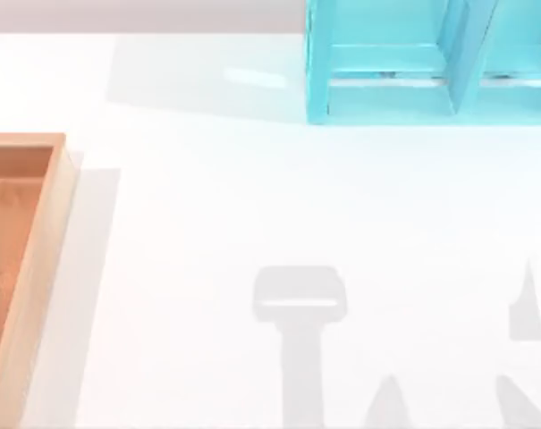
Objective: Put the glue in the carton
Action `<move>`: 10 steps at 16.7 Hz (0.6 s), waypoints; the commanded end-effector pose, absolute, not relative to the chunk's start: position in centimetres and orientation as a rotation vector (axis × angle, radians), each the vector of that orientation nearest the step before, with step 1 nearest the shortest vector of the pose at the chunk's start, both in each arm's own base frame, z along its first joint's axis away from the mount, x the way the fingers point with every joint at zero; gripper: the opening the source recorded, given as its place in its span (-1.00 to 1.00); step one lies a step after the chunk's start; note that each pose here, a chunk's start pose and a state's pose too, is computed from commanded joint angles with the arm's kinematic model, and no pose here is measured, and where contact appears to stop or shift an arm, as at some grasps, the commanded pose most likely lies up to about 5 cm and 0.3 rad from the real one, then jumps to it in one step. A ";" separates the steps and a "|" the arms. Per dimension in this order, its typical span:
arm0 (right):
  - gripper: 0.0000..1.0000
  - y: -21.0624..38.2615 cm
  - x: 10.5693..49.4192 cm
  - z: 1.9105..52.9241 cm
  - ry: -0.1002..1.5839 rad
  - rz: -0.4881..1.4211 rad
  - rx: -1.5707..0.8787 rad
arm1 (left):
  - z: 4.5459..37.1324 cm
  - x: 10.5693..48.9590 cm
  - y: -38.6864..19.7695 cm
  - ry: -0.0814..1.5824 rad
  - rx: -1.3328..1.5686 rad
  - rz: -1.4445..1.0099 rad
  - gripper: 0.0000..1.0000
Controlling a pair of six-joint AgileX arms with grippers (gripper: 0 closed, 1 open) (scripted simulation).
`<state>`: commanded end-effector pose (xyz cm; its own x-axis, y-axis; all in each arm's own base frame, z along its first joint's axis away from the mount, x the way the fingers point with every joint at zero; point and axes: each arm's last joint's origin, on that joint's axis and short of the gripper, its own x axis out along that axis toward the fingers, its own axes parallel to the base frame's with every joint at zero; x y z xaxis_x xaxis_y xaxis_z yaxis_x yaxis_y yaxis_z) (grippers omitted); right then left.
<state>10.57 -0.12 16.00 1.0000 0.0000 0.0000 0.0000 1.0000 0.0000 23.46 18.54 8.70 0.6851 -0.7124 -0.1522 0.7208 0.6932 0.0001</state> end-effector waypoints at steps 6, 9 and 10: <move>1.00 -0.1 10.6 16.0 0.000 0.000 0.000 | 8.7 23.5 18.5 0.144 0.062 -0.803 -0.55; 1.00 -0.1 10.6 16.0 0.000 0.000 0.000 | 8.7 23.5 18.5 0.144 0.062 -0.803 -0.10; 1.00 -0.1 10.6 16.0 0.000 0.000 0.000 | 8.7 23.5 18.5 0.144 0.062 -0.803 0.06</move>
